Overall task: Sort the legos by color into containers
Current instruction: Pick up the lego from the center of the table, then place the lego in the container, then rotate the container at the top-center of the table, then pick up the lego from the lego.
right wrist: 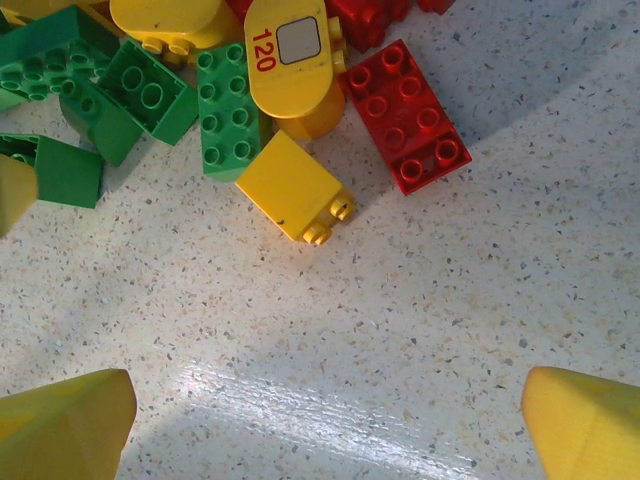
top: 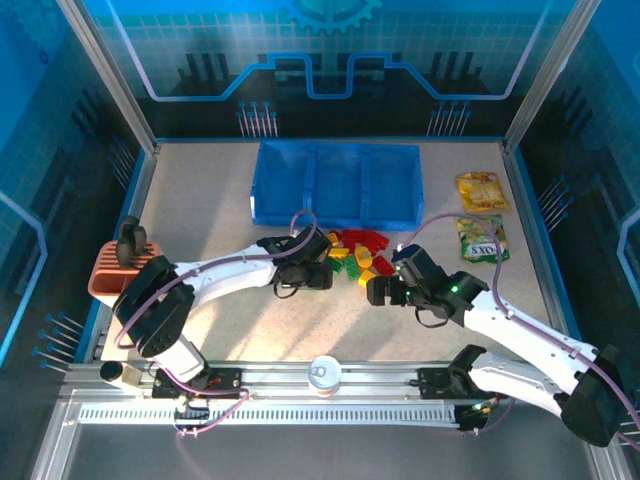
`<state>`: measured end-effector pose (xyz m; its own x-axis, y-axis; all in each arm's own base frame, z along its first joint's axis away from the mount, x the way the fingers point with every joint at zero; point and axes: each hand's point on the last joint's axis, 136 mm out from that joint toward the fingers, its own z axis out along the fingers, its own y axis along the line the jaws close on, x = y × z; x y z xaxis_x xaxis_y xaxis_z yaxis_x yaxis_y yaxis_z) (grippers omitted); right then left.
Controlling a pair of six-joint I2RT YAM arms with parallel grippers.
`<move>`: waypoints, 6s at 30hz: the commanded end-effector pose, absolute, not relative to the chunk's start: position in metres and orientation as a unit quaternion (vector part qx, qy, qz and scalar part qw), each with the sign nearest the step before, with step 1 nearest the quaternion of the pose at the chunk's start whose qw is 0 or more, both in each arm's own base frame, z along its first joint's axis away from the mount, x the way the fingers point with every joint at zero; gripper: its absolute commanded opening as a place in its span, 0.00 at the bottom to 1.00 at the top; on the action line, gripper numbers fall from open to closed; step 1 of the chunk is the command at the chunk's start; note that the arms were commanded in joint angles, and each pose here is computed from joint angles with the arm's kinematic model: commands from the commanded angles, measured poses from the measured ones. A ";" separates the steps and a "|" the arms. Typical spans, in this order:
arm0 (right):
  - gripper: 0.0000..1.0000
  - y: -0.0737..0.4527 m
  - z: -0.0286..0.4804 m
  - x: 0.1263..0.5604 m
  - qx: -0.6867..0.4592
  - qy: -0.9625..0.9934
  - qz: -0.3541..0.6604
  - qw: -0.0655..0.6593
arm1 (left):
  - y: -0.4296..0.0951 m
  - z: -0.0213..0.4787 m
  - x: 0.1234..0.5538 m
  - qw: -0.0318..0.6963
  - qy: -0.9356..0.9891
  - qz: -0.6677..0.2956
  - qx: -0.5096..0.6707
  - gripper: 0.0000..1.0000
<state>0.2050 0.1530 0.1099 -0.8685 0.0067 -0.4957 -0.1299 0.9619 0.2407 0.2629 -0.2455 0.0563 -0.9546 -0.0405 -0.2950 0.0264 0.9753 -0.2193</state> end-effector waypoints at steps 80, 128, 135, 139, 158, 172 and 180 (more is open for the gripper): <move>0.95 0.154 0.083 0.182 -0.007 0.962 0.158 0.220 | -0.142 0.124 0.487 0.239 0.958 -0.078 -0.135 0.28; 0.95 0.167 0.080 0.178 -0.013 0.962 0.165 0.216 | -0.126 0.050 0.447 0.167 0.969 -0.066 -0.169 0.51; 0.95 0.173 0.080 0.181 -0.020 0.963 0.163 0.215 | -0.120 0.052 0.433 0.171 0.966 -0.066 -0.180 0.51; 0.95 0.178 0.080 0.182 -0.023 0.963 0.166 0.213 | -0.121 0.065 0.434 0.180 0.966 -0.068 -0.174 0.51; 0.99 0.219 0.114 0.222 -0.120 0.959 0.139 0.217 | -0.143 0.230 0.367 0.350 0.916 -0.167 -0.102 0.77; 1.00 0.290 0.096 0.315 -0.155 0.968 0.100 0.170 | -0.131 0.198 0.225 0.343 0.910 -0.216 -0.084 0.79; 1.00 0.299 0.071 0.338 -0.156 0.975 0.064 0.147 | -0.118 0.190 0.203 0.341 0.910 -0.216 -0.089 0.79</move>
